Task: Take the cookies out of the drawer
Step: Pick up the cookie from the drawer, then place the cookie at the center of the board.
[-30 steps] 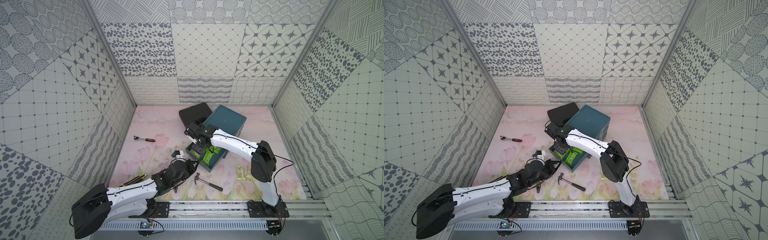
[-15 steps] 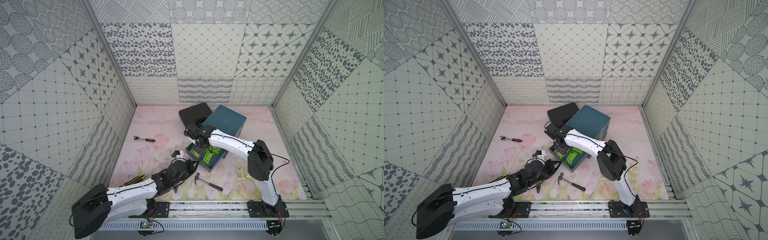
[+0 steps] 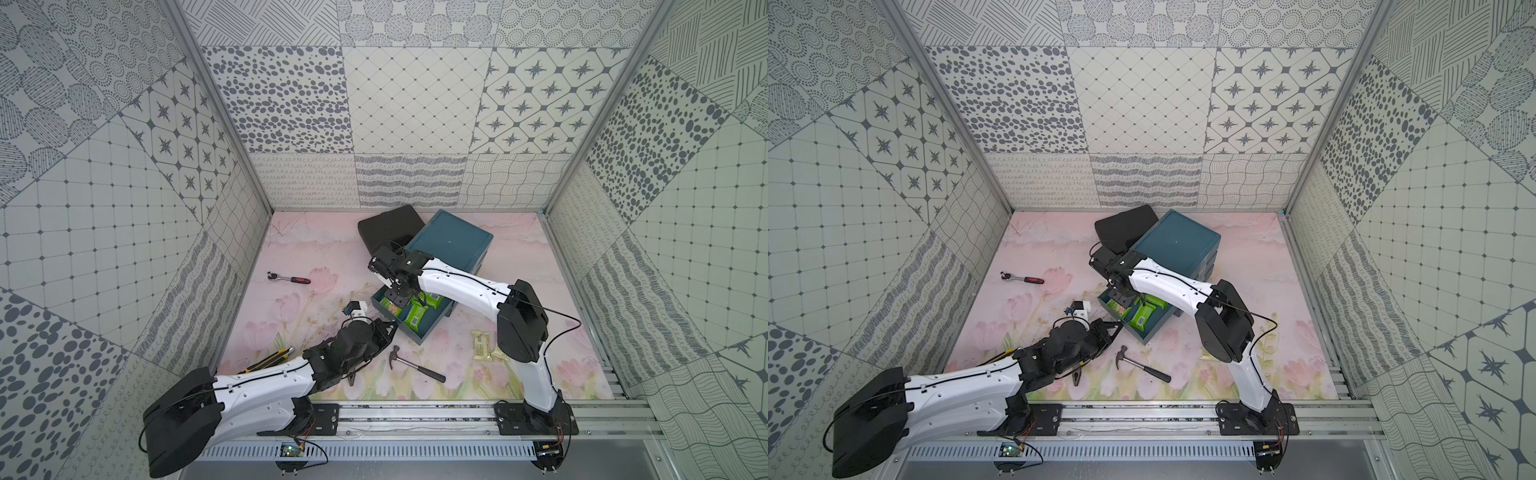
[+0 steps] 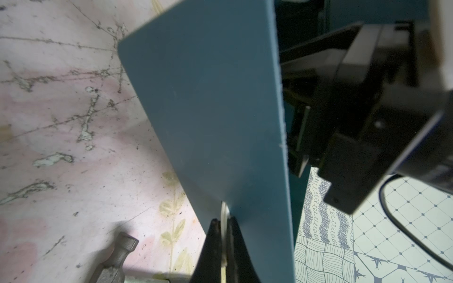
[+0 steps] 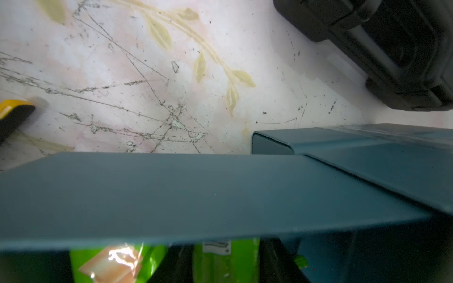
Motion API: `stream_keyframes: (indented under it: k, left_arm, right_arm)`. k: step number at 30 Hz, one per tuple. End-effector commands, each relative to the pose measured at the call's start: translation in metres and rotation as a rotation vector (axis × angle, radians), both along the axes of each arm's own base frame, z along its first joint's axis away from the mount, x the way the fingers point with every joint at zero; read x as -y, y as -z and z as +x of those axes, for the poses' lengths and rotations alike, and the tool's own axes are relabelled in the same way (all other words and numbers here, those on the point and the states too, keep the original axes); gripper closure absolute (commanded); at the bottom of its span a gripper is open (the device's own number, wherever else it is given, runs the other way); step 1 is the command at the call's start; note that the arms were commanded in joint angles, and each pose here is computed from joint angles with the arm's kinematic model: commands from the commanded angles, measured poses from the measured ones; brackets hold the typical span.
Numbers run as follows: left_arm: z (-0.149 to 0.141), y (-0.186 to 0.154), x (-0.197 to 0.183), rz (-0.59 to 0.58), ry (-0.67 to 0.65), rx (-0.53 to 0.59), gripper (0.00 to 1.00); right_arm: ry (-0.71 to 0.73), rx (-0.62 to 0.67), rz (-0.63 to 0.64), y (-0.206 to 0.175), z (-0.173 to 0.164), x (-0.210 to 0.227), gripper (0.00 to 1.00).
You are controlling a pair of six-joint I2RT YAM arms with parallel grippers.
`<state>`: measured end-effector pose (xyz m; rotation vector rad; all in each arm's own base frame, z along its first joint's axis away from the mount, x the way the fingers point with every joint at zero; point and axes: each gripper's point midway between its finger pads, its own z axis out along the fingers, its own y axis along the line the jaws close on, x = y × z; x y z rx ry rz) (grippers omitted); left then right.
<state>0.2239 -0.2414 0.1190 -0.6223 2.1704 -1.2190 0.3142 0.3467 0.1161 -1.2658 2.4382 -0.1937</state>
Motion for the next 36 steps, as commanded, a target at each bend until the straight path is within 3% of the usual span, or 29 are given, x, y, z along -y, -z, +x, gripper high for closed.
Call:
stream_keyframes:
  k: [1, 11, 19, 30, 36]
  left_arm:
    - [0.003, 0.0, -0.005, 0.038, -0.022, 0.017, 1.0]
    - [0.004, -0.001, -0.006, 0.045, -0.029, 0.021, 1.0]
    - [0.004, 0.0, -0.006, 0.042, -0.03, 0.015, 1.0]
    - [0.004, -0.003, -0.01, 0.046, -0.039, 0.018, 1.0]
    - [0.003, -0.002, -0.01, 0.047, -0.038, 0.016, 1.0]
  right_arm:
    - [-0.007, 0.047, 0.075, -0.037, -0.008, -0.003, 0.63]
    - [0.039, 0.114, 0.229, -0.102, -0.039, 0.008, 0.64]
    - [0.24, 0.084, 0.305, -0.114, -0.083, 0.075, 0.65]
    - [0.63, -0.047, 0.365, -0.057, -0.143, 0.172, 0.65]
    - [0.771, -0.157, 0.418, -0.003, -0.161, 0.182, 0.65]
